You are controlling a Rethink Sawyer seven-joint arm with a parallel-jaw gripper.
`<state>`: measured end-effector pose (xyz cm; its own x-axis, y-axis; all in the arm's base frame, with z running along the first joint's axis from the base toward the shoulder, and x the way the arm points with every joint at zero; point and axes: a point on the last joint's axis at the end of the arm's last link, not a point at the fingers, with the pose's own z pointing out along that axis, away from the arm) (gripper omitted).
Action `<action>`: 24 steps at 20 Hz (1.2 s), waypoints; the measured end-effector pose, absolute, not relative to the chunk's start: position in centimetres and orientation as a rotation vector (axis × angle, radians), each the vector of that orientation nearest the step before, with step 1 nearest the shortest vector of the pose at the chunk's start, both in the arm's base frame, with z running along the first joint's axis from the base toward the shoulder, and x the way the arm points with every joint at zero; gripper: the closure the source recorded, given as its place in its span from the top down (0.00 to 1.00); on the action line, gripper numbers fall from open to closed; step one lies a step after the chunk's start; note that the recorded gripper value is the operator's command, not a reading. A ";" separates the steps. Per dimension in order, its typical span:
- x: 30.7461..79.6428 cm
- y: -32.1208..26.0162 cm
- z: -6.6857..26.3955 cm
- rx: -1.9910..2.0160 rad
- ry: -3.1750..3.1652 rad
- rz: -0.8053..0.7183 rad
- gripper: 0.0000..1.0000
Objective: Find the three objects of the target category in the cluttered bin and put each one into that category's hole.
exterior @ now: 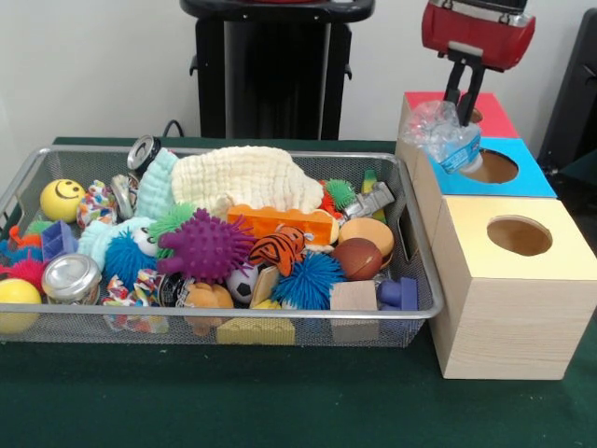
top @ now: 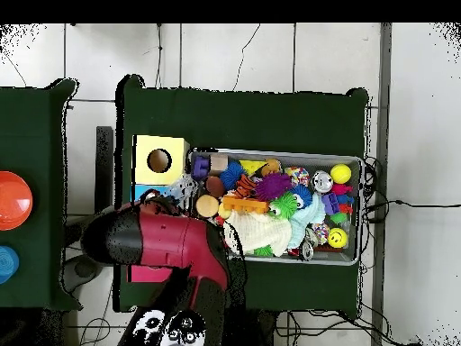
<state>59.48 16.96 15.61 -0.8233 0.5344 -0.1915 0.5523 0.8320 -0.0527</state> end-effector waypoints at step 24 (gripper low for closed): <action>54.9 22.2 11.7 0.705 2.864 -0.320 0.00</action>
<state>54.93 22.24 11.75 -0.8727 0.4365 -0.2189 0.4740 0.8649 -0.1653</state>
